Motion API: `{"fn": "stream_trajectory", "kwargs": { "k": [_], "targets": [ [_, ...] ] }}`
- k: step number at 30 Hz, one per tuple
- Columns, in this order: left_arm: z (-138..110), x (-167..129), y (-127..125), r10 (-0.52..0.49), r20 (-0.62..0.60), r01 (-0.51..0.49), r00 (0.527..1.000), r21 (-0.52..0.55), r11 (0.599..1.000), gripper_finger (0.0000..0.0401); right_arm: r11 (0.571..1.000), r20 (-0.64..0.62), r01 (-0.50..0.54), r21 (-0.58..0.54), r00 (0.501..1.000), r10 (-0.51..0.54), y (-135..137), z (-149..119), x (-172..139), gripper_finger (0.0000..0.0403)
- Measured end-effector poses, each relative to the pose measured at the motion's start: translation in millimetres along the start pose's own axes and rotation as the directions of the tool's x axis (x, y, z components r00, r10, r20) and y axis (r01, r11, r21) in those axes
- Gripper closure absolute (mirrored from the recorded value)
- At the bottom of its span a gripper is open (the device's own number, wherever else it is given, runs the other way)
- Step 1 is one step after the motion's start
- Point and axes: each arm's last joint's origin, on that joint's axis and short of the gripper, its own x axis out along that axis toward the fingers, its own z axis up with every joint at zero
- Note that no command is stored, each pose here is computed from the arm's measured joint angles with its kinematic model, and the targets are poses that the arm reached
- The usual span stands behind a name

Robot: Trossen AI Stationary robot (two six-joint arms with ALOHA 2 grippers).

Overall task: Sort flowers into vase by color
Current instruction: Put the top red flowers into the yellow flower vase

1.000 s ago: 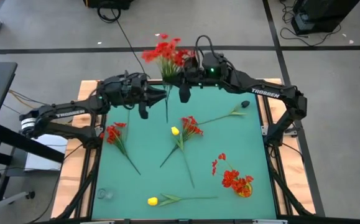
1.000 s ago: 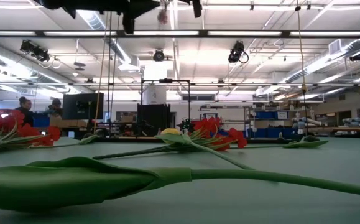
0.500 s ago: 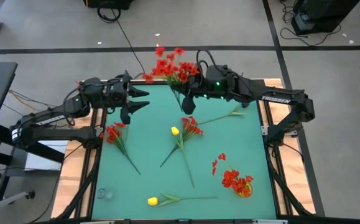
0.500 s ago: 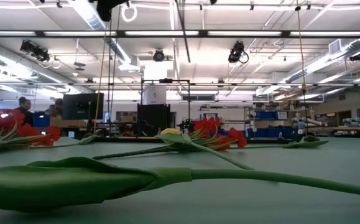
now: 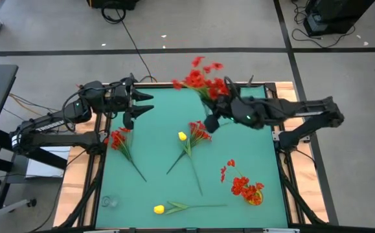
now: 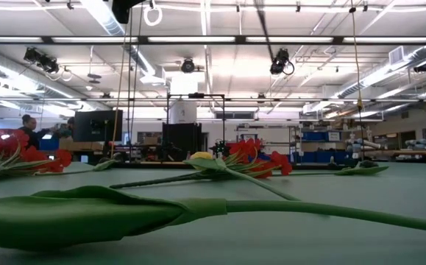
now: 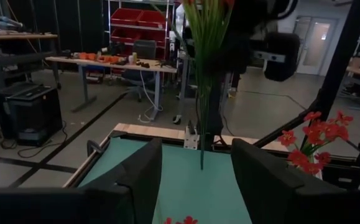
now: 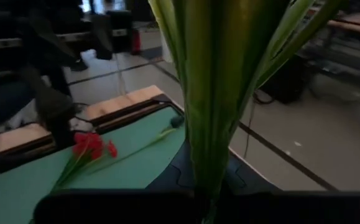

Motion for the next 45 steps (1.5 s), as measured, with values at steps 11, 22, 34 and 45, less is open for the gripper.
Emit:
{"fn": "stream_trajectory", "kwargs": {
  "k": [11,22,34,45],
  "targets": [
    [0,0,0,0.0,0.0,0.0,1.0,-0.001,1.0,0.0202,0.998,0.049,-0.059,0.02,0.997,0.058,-26,-38,-85,0.0388],
    [0,0,0,0.0,0.0,0.0,1.0,-0.003,1.0,0.0202,0.897,-0.102,-0.439,0.056,0.891,0.443,-68,-89,-161,0.0389],
    [0,0,0,0.0,0.0,0.0,1.0,-0.01,1.0,0.0202,0.53,0.004,-0.848,0.026,0.53,0.848,-48,-157,-198,0.0389],
    [0,0,0,0.0,0.0,0.0,1.0,-0.01,1.0,0.0202,0.548,0.035,-0.834,-0.06,0.547,0.836,-38,-185,-201,0.0389]
  ]
}}
